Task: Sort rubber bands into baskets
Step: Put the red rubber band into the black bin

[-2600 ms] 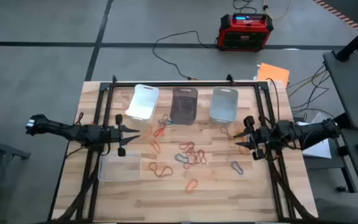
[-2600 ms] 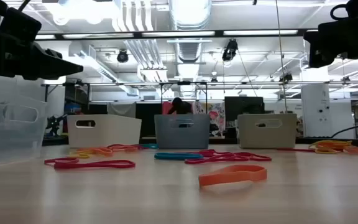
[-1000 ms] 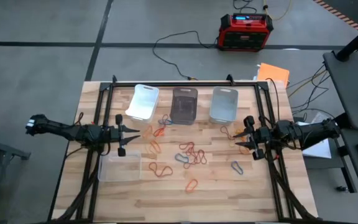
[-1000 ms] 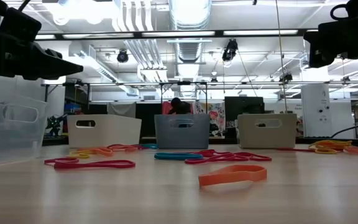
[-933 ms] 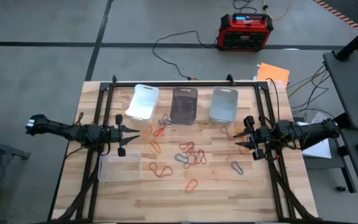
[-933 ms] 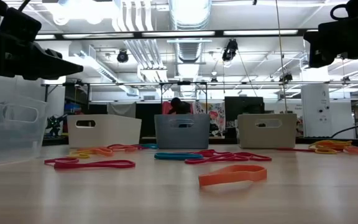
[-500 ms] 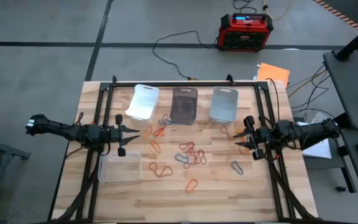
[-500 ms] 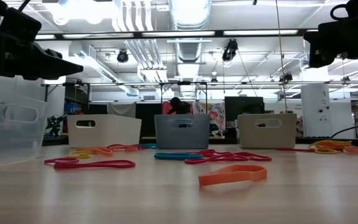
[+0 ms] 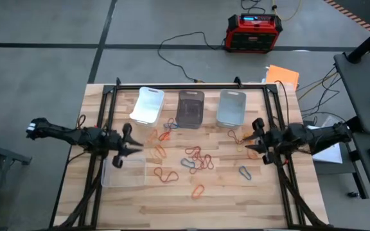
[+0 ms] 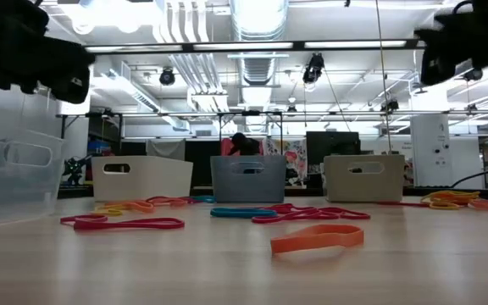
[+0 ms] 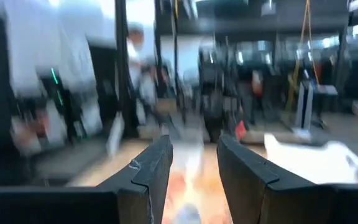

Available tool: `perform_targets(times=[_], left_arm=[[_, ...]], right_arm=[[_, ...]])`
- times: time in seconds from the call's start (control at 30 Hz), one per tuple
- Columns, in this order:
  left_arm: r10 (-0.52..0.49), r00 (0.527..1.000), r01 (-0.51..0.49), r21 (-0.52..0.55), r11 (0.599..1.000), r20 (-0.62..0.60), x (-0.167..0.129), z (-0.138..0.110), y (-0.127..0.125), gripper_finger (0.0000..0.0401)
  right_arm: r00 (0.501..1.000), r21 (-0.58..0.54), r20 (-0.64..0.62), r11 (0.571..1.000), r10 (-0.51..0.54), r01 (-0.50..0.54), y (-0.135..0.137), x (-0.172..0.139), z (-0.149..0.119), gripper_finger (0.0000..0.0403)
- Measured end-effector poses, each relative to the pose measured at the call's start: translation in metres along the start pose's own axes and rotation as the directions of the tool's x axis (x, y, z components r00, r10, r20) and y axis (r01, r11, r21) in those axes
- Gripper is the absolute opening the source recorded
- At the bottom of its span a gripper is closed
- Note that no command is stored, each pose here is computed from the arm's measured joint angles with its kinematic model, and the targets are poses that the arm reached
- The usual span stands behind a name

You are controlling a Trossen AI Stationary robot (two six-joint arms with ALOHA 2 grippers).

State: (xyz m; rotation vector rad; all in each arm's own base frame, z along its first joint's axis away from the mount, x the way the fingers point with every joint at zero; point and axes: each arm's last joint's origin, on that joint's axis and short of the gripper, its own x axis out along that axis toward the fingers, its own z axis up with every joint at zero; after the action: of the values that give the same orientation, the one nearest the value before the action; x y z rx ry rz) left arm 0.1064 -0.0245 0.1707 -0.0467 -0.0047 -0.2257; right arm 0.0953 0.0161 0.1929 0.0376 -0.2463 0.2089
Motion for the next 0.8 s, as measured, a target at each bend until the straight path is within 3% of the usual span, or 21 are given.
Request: perform_targets(times=[0.07, 0.13, 0.23, 0.33, 0.43, 0.5, 0.63, 0.8], left_arm=[[-0.103, 0.995, 0.103, 0.004, 0.995, -0.014, 0.001, -0.001, -0.003, 0.0075], [-0.129, 0.990, 0.130, -0.016, 0.991, 0.053, 0.003, 0.006, -0.005, 0.0075], [-0.135, 0.979, 0.140, -0.024, 0.990, 0.155, 0.006, 0.019, -0.006, 0.0075], [-0.136, 0.977, 0.143, -0.033, 0.989, 0.162, 0.011, 0.034, -0.006, 0.0075], [-0.137, 0.975, 0.155, -0.095, 0.983, 0.175, 0.017, 0.052, -0.007, 0.0075], [-0.136, 0.978, 0.156, -0.126, 0.980, 0.158, 0.020, 0.062, -0.008, 0.0075], [-0.130, 0.991, 0.133, -0.069, 0.989, 0.043, 0.027, 0.078, -0.009, 0.0075], [-0.123, 0.986, 0.121, -0.022, 0.992, -0.114, 0.032, 0.102, -0.010, 0.0075]], right_arm=[[0.997, 0.053, 0.082, 0.998, 0.010, -0.014, 0.001, 0.001, 0.009, 0.0123], [0.996, 0.088, 0.091, 0.996, 0.016, -0.024, 0.001, 0.003, 0.015, 0.0123], [0.999, 0.144, 0.034, 0.989, -0.021, 0.016, 0.001, 0.012, 0.019, 0.0123], [0.992, 0.196, -0.037, 0.972, -0.122, 0.127, -0.001, 0.024, 0.025, 0.0123], [0.963, 0.207, -0.189, 0.951, -0.192, 0.231, -0.004, 0.047, 0.022, 0.0123], [0.928, 0.212, -0.274, 0.926, -0.251, 0.314, -0.006, 0.059, 0.025, 0.0123], [0.805, 0.171, -0.484, 0.865, -0.342, 0.471, -0.009, 0.079, 0.026, 0.0123], [0.657, 0.091, -0.672, 0.843, -0.341, 0.530, -0.010, 0.106, 0.025, 0.0123]])
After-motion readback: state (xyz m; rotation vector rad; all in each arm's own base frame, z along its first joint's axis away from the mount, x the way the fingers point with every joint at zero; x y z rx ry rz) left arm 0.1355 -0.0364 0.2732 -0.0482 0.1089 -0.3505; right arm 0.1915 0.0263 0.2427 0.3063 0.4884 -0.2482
